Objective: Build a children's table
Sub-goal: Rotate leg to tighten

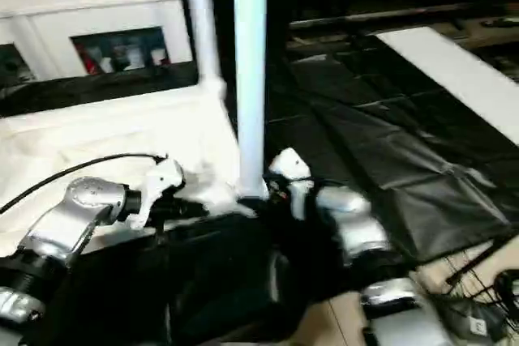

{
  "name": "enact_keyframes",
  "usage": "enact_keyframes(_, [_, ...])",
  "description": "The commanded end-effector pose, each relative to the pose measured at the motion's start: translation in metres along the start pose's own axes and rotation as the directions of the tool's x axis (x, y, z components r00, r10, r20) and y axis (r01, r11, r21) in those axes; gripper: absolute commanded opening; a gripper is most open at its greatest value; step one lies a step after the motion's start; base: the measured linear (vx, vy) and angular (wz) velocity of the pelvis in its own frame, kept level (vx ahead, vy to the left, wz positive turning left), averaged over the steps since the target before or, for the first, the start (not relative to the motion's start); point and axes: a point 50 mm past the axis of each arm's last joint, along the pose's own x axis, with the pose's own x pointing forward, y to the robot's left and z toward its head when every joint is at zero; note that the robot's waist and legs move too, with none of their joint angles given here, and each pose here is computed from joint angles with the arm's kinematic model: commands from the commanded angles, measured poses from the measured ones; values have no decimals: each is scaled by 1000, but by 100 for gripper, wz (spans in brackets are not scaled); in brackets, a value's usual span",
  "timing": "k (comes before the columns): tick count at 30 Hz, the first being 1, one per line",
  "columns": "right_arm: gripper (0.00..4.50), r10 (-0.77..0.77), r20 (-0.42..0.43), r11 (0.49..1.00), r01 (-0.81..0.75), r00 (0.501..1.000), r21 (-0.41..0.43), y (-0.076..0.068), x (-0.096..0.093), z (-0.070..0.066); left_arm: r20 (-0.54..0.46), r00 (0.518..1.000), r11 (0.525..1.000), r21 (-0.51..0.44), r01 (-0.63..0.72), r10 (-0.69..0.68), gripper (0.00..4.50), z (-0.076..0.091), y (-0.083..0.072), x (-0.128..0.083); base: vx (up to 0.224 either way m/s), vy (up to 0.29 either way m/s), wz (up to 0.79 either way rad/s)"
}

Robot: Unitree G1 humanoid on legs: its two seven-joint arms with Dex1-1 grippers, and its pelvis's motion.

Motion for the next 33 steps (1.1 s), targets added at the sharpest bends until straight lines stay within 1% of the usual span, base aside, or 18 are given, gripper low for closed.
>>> enact_keyframes(1, [272,-102,4,990,101,995,94,4,15,-4,-5,998,998,-33,62,-62,0,-2,-14,24,0,0,0])
enact_keyframes(3, [272,-185,13,971,181,983,155,15,35,-1,-4,1000,999,-47,22,-22,0,4,-15,39,0,0,0])
enact_keyframes(6, [272,-270,-27,947,271,962,175,26,55,0,25,1000,996,-87,-8,10,0,13,-16,55,-17,12,-4])
enact_keyframes(8, [272,-290,-27,939,289,957,188,30,61,2,33,999,995,-96,-20,23,0,16,-17,60,-25,18,-7])
enact_keyframes(10, [272,-298,-9,927,291,955,238,37,70,7,49,998,993,-113,-31,37,0,20,-18,68,-59,55,-5])
enact_keyframes(13, [272,-285,-9,936,280,959,215,40,72,7,45,998,992,-115,-42,47,0,21,-18,71,-14,18,1])
enact_keyframes(14, [272,-289,-17,938,286,957,194,40,71,6,39,998,992,-115,-50,55,0,21,-17,71,-57,8,9])
enact_keyframes(16, [272,-296,-23,938,295,955,182,40,71,5,37,997,992,-116,-56,61,0,20,-17,71,0,0,0])
enact_keyframes(19, [272,-290,-21,948,291,957,127,39,69,4,28,997,992,-111,-66,70,0,18,-15,70,36,29,-15])
enact_keyframes(20, [307,-280,-11,949,278,960,150,38,68,5,23,997,992,-106,-70,73,0,17,-14,69,66,21,-2])
enact_keyframes(21, [328,-278,5,948,274,960,163,37,67,6,19,997,993,-95,-75,77,0,16,-13,67,112,-86,11])
enact_keyframes(25, [363,-266,42,949,254,963,185,33,62,10,9,997,994,-77,-77,78,0,13,-11,64,82,-68,-14])
enact_keyframes(27, [386,-266,72,954,252,961,164,26,55,14,-1,997,995,-64,-76,77,0,11,-9,61,39,-8,-8])
enact_keyframes(28, [391,-261,91,959,248,961,135,20,48,17,-12,997,996,-52,-78,77,0,9,-7,58,0,0,0])
enact_keyframes(29, [410,-258,95,961,246,961,125,18,46,18,-15,997,996,-47,-78,78,0,8,-7,57,0,0,0])
enact_keyframes(31, [410,-220,103,975,215,970,57,10,34,21,-21,997,997,-35,-75,74,0,6,-5,53,0,0,0])
enact_keyframes(32, [410,-181,104,983,182,978,1,4,24,23,-23,997,997,-23,-69,68,0,5,-5,49,0,0,0])
enact_keyframes(33, [410,-156,105,987,160,982,-31,2,18,24,-24,998,998,-18,-66,66,0,5,-4,47,0,0,0])
